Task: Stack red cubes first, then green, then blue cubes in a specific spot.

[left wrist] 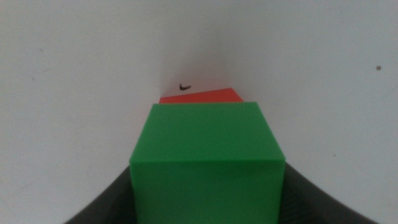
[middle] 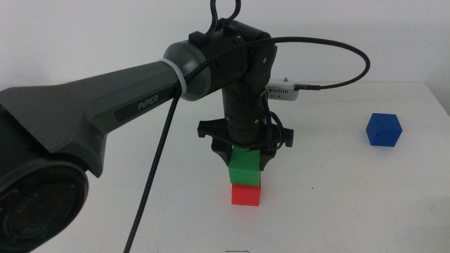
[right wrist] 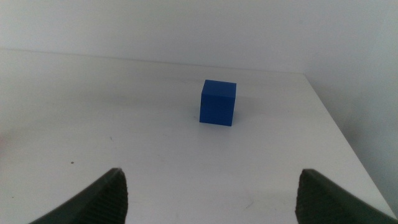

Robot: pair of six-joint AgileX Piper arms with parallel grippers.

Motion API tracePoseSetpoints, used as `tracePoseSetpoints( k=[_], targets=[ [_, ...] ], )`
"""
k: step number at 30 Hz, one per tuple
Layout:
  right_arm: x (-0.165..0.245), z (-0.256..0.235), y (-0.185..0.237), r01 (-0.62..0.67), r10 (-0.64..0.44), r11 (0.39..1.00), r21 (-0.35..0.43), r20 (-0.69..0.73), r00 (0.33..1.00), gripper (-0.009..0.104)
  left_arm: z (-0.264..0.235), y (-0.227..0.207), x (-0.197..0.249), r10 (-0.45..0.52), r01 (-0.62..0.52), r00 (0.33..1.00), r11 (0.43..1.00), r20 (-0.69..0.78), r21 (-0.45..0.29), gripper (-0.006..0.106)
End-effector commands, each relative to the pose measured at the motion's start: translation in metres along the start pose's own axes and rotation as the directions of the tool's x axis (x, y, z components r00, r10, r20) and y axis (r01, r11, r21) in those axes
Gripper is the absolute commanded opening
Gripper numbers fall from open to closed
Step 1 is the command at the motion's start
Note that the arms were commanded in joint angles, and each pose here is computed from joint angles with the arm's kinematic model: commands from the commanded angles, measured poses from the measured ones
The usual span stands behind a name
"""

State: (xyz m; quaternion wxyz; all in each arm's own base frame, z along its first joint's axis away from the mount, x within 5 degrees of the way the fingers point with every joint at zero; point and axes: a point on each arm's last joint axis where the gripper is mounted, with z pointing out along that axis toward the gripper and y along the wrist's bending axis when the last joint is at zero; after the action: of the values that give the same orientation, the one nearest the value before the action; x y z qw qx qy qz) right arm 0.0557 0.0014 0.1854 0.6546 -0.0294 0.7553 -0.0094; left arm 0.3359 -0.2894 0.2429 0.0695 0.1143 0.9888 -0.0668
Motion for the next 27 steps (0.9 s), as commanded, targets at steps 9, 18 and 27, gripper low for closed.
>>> tracePoseSetpoints(
  k=[9,18,27],
  targets=[
    [-0.0107,-0.0023,-0.0006,0.025,-0.026,1.000,0.008,0.100,0.995,0.083,-0.0325,-0.0034,0.0084,-0.001,0.002,1.000,0.999,-0.020,0.042,0.036],
    [-0.0107,-0.0023,-0.0006,0.025,-0.026,1.000,0.008,0.100,0.995,0.083,-0.0327,-0.0035,0.0083,0.025,-0.024,1.000,0.999,-0.018,0.043,0.083],
    [-0.0107,-0.0023,-0.0006,0.025,-0.026,1.000,0.008,0.100,0.995,0.083,-0.0415,-0.0031,0.0097,0.043,-0.043,0.999,0.998,0.000,0.051,0.092]
  ],
)
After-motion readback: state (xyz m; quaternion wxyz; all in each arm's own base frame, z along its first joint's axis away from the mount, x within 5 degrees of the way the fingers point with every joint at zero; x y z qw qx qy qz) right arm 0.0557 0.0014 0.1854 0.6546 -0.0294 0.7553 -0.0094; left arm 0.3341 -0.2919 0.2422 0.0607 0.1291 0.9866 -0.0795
